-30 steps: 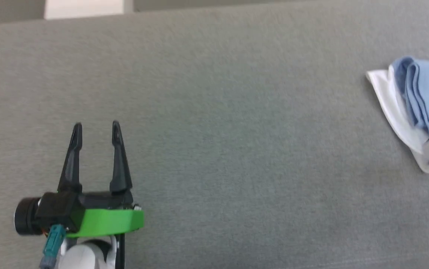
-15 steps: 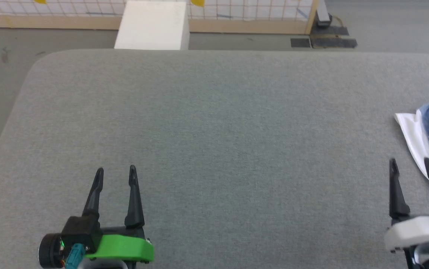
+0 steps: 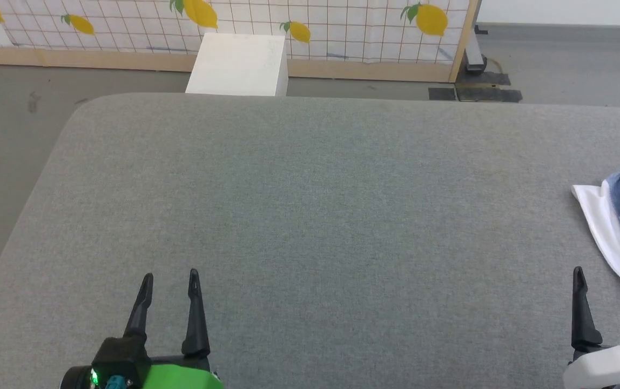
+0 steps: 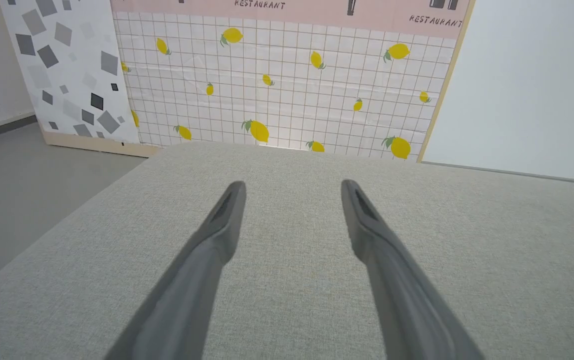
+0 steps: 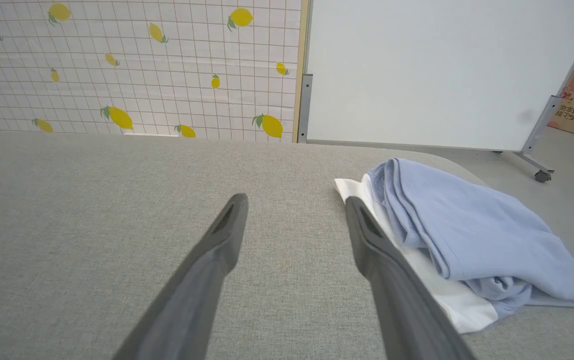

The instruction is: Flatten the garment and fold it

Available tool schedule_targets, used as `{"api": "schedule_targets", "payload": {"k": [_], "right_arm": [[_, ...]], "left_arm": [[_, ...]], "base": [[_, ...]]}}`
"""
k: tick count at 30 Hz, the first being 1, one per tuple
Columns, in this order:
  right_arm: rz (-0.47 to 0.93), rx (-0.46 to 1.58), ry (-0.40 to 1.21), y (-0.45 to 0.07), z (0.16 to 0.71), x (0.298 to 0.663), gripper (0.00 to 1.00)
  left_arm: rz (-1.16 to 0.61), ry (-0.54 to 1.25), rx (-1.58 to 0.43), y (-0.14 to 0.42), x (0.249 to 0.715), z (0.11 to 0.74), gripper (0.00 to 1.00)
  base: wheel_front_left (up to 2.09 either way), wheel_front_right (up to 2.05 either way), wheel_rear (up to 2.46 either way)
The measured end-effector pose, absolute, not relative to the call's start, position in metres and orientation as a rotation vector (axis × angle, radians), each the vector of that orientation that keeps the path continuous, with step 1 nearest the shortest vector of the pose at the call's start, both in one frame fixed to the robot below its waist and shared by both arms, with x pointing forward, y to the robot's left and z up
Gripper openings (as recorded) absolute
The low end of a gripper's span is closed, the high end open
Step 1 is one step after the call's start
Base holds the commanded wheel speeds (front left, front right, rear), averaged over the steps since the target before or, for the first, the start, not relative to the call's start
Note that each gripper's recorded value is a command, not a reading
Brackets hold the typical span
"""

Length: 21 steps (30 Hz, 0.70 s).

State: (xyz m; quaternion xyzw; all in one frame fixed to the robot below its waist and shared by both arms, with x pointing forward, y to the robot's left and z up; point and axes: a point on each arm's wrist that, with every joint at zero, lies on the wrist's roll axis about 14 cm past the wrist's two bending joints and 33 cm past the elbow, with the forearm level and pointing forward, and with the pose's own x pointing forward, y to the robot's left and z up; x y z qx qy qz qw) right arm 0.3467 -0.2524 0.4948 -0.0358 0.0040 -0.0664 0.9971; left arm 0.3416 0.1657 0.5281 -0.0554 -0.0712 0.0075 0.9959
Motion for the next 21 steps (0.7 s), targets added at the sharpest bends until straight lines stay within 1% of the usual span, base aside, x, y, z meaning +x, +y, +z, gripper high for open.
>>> {"api": "schedule_targets", "payload": {"k": [5, 6, 21], "right_arm": [[-0.128, -0.065, 0.007, -0.2507, 0.4950, 0.3466, 1.00], [-0.128, -0.065, 0.007, -0.2504, 0.4949, 0.3466, 0.00], [-0.114, -0.064, 0.014, -0.2458, 0.4945, 0.3472, 0.00]], "left_arm": [[0.012, -0.143, -0.115, 0.1651, 0.3415, 0.5281, 1.00], [0.010, -0.143, -0.116, 0.1647, 0.3416, 0.5282, 0.00], [0.004, -0.126, -0.111, 0.1634, 0.3420, 0.5261, 0.00]], "base": [[0.00, 0.00, 0.00], [0.00, 0.00, 0.00], [0.00, 0.00, 0.00]]}}
